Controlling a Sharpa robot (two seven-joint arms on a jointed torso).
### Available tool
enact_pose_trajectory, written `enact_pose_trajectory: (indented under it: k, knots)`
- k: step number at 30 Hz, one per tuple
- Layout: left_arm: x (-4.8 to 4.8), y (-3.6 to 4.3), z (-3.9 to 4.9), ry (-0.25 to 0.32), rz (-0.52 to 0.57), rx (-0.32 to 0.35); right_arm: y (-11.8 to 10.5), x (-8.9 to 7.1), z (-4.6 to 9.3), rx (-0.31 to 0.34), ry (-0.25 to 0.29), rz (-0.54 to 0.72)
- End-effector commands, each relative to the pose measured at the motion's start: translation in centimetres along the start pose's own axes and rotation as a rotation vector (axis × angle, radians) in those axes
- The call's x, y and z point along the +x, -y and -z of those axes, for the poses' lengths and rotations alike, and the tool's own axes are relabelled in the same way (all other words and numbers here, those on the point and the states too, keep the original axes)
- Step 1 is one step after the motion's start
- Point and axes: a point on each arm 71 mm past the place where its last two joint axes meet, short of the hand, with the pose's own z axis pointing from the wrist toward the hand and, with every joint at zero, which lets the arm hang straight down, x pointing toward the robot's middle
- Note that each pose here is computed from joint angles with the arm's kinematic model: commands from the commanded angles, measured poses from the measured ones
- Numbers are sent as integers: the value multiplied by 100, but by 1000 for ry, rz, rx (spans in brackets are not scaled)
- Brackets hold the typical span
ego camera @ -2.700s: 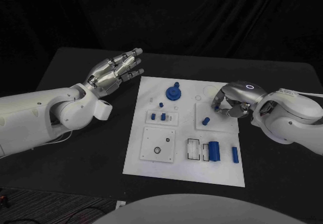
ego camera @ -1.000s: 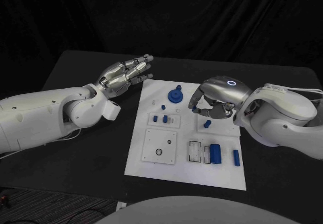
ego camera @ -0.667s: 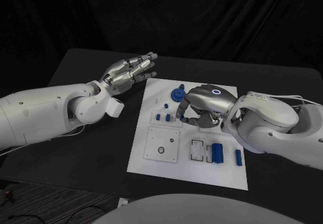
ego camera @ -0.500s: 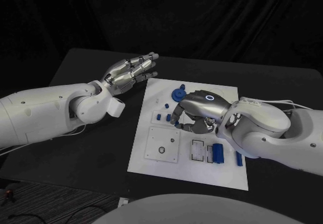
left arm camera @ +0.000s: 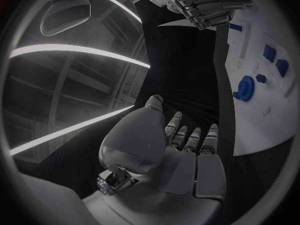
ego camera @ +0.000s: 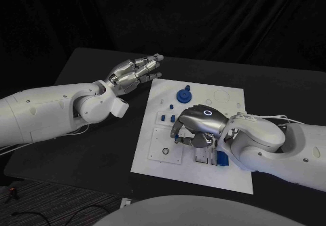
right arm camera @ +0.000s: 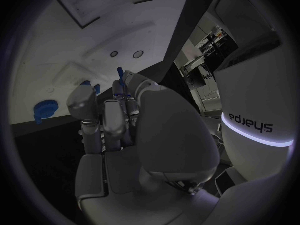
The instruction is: Assemble the parts on the task board
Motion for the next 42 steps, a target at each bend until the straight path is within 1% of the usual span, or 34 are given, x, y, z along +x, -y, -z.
enact_pose_trajectory:
  k: [1,8,25,33,42]
  knots:
    - [26,-7,-3,-17,16,-5,-28,17,7,-31,18,37]
    - [30,-10,-4,-20,18,-9,-1,66,13,-23,17,33]
    - [20,-6,9,-17,17,-7,67,116,17,0,30,28]
    - [13,-6,12,-17,17,-8,60,146,12,0,28,22]
    - [12,-14,-8,-17,15,-7,59,168,19,11,19,17]
